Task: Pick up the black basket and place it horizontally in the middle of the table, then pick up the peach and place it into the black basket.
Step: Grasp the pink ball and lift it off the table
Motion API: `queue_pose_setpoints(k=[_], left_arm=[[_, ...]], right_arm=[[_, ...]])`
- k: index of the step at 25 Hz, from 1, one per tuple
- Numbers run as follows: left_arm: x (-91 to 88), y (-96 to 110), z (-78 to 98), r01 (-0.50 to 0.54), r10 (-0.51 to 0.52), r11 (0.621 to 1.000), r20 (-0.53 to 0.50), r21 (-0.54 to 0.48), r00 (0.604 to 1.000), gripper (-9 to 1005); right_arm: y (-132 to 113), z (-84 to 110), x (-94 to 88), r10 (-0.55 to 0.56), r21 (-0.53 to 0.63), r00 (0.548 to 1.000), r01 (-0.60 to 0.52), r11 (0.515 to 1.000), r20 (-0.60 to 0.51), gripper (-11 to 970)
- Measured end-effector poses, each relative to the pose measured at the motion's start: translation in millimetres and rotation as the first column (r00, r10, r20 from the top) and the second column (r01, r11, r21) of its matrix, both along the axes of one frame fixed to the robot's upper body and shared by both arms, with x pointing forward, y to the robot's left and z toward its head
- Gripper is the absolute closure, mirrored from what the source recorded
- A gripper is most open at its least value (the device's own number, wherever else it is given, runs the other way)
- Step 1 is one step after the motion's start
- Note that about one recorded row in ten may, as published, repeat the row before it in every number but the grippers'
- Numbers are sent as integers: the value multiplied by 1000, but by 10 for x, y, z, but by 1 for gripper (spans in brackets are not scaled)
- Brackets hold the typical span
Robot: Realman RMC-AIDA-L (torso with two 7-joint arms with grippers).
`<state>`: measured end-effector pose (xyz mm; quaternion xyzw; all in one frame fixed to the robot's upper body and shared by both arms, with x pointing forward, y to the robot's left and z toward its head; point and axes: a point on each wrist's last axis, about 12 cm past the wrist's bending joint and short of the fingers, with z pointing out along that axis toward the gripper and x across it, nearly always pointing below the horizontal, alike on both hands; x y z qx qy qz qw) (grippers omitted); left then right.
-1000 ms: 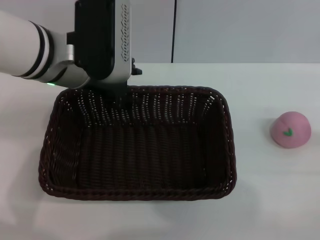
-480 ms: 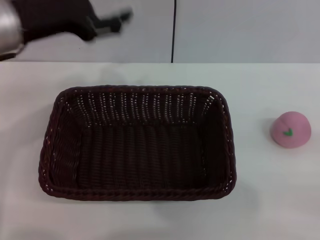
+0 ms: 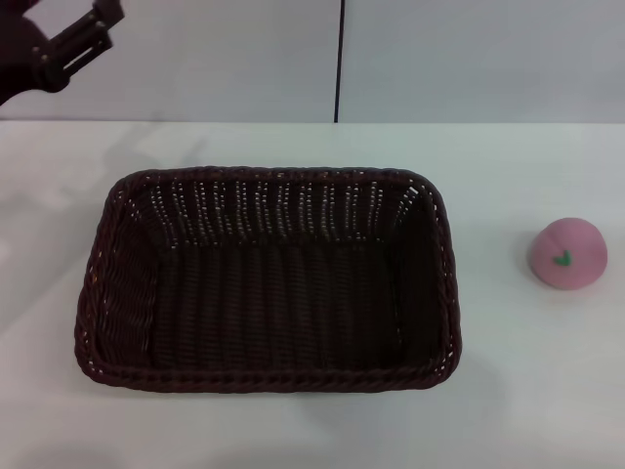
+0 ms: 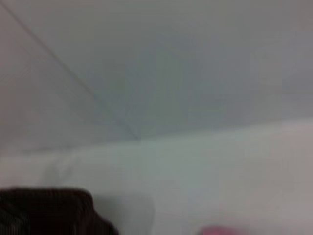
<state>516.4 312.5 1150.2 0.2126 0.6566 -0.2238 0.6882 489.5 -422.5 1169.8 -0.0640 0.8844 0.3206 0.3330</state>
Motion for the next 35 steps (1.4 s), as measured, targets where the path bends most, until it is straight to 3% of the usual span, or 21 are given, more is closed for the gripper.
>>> queue_pose_setpoints(k=[1, 2, 4, 9, 16, 24, 29, 35], left_arm=[[-26, 18, -87, -2, 1, 999, -27, -32, 1000, 267], [-26, 18, -87, -2, 1, 999, -27, -32, 1000, 267], [-43, 18, -160, 6, -8, 999, -49, -51, 999, 268], [-66, 37, -185, 4, -8, 998, -55, -68, 998, 268], [-65, 37, -231, 0, -7, 995, -70, -100, 998, 268], [-63, 65, -220, -9, 2, 994, -65, -106, 998, 268], [-65, 68, -224, -11, 4, 994, -66, -107, 998, 268], [-63, 70, -230, -14, 7, 994, -69, -108, 998, 268]], right_arm=[[100, -50, 125, 18, -12, 998, -19, 1000, -66, 198], [100, -50, 125, 18, -12, 998, -19, 1000, -66, 198], [279, -163, 324, 31, -26, 992, -34, 999, -122, 199], [435, -327, 515, 37, 8, 986, -36, 999, -162, 199], [619, -538, 662, 36, -43, 964, -49, 998, -264, 201], [633, -537, 675, 42, -75, 959, -65, 995, -280, 202], [614, -546, 688, 26, -86, 963, -51, 995, -268, 429], [642, -534, 713, 29, -82, 968, -51, 995, -251, 611]])
